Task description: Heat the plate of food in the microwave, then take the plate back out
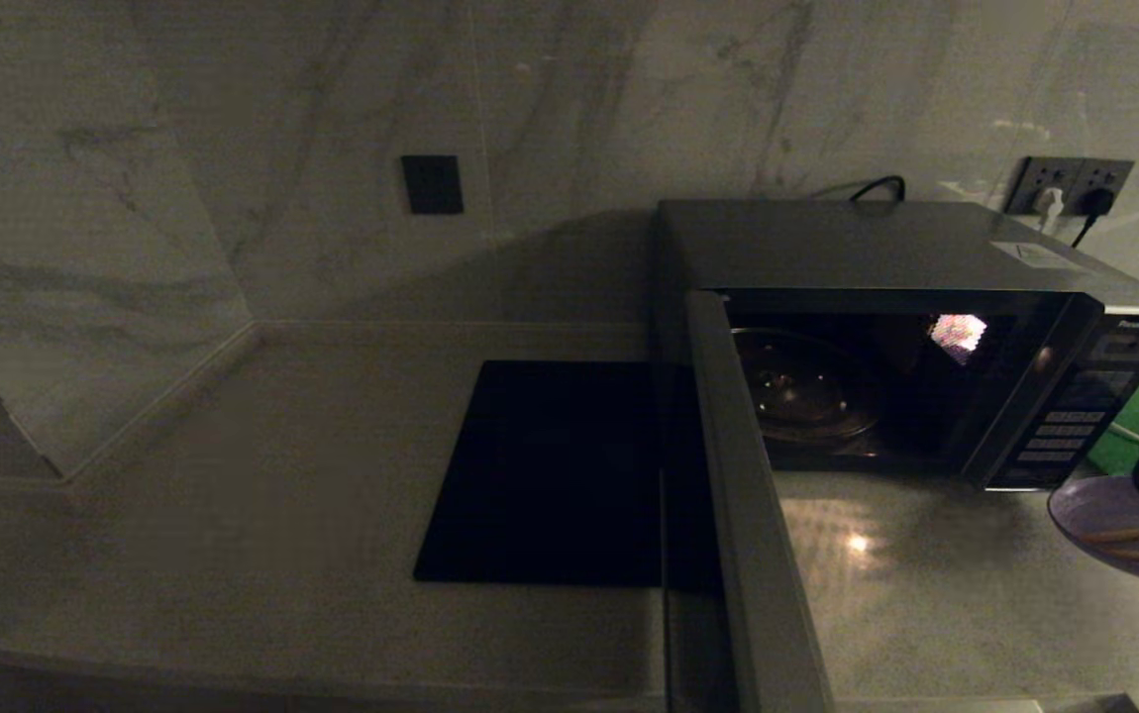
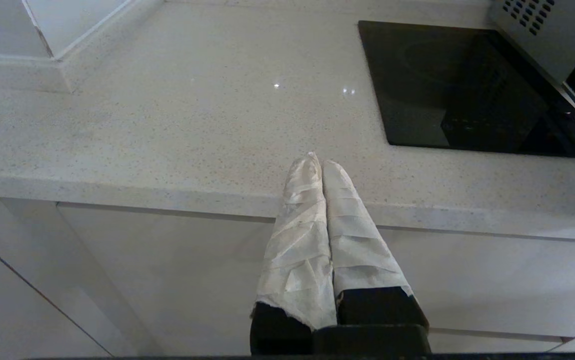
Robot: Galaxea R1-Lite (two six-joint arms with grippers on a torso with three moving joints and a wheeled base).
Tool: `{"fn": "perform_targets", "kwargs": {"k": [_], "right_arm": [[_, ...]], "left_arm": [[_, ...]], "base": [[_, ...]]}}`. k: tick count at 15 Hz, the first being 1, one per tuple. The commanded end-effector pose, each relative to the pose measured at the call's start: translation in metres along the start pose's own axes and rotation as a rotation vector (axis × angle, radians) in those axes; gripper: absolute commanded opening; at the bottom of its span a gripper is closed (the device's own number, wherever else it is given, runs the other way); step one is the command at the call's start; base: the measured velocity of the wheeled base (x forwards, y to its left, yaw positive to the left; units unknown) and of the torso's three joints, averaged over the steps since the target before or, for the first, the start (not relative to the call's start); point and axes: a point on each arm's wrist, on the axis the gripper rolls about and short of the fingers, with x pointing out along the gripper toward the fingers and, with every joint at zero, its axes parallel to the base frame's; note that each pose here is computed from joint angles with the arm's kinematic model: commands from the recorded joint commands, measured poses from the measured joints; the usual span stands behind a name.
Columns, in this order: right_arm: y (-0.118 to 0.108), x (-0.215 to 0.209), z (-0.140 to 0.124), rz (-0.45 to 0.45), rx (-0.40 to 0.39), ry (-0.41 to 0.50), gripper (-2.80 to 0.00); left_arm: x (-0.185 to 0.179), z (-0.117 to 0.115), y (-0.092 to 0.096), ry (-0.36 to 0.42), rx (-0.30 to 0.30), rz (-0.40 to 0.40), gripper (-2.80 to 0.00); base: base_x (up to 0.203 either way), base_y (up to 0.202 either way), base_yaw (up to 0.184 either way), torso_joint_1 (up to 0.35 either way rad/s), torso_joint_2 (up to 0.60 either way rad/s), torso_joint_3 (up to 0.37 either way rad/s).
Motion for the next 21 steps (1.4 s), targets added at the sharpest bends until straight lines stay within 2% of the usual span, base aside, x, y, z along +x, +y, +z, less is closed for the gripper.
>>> {"fn": "perform_targets", "kwargs": {"k": [1,11,21], "right_arm": [[-0.001,0.017,-0.004,-0.042,-0.008,0.026,-2.80],[-0.003,0.030,0.003,-0.056,-0.007,0.017,-2.80],[-0.006,0.064,0.008,-0.101,0.004,0.015,-2.80]], "left_arm": [[0.000,0.000,0.000,0.000,-0.001,0.001,-2.80],[0.000,0.000,0.000,0.000,-0.001,0.001,-2.80],[0.000,0.000,0.000,0.000,0.000,0.001,-2.80]], "base": [[0.000,0.000,0.000,0.000,0.00,0.000],[0.000,0.000,0.000,0.000,0.00,0.000],[0.000,0.000,0.000,0.000,0.00,0.000]]}}
